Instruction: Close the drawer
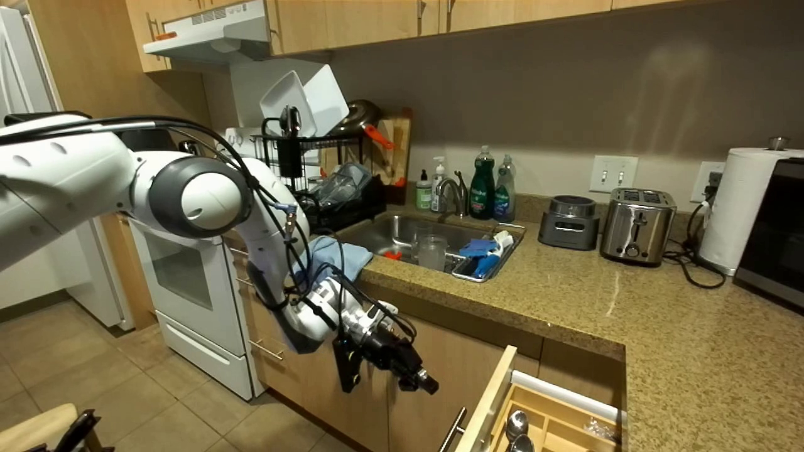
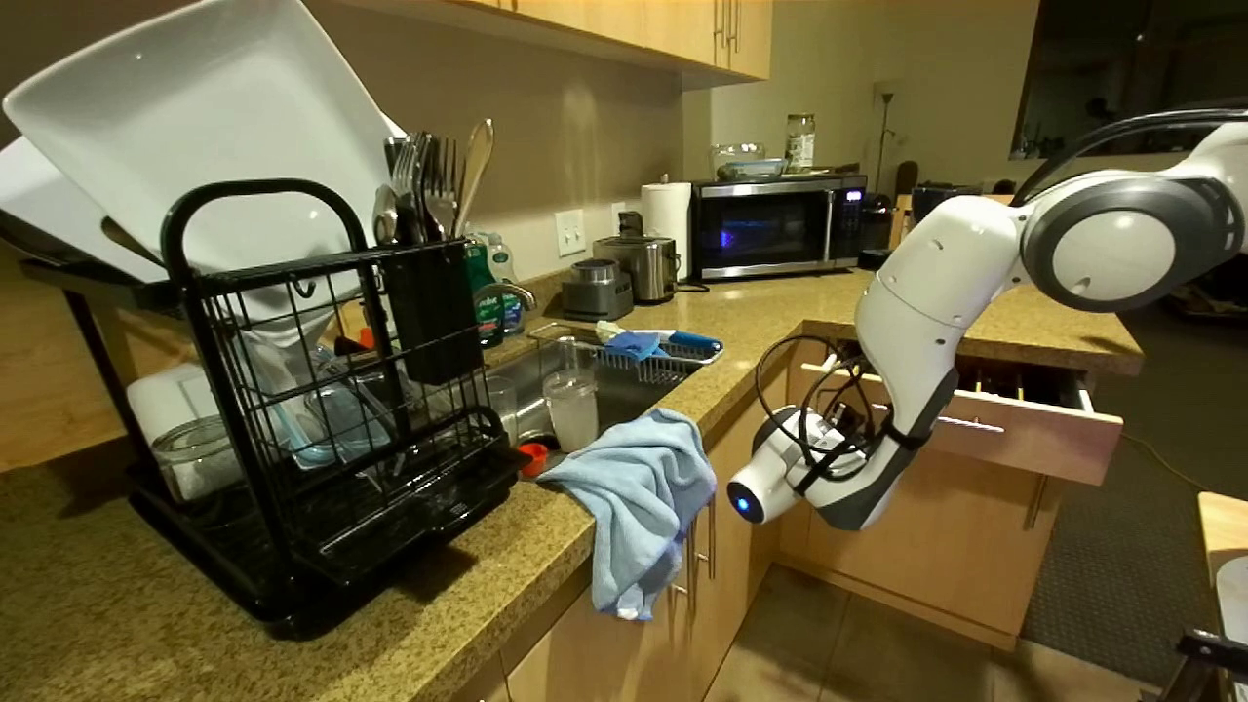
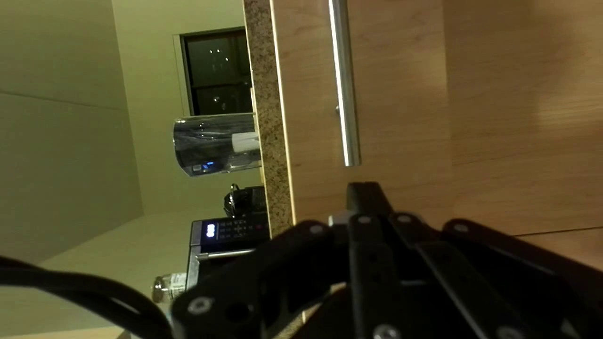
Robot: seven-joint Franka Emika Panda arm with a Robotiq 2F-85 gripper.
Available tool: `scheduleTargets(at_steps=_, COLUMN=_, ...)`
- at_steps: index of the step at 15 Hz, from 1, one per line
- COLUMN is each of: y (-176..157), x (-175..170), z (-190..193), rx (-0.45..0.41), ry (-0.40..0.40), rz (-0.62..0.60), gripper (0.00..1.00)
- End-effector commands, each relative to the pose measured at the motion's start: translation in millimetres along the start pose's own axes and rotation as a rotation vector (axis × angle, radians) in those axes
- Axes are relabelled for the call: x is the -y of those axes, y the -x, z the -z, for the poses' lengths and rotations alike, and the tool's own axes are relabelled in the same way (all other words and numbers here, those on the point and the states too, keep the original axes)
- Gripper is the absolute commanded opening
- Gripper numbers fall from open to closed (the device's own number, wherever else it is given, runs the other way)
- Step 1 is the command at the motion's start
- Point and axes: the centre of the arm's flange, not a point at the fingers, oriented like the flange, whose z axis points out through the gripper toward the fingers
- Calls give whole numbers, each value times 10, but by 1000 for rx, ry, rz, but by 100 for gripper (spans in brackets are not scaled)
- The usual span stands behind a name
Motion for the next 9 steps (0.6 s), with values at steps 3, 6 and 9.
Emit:
scheduleTargets(at_steps=3, y=301, x=-150, z=-8, rx=-43, ry=18, rz=243, gripper=0)
scheduleTargets(at_steps=6, y=303, x=-140, z=-215, rx=-15, ry=63, rz=323, gripper=0)
scheduleTargets(at_steps=9, y=286, x=-141, z=-436, rx=13, ry=98, rz=381, gripper=0)
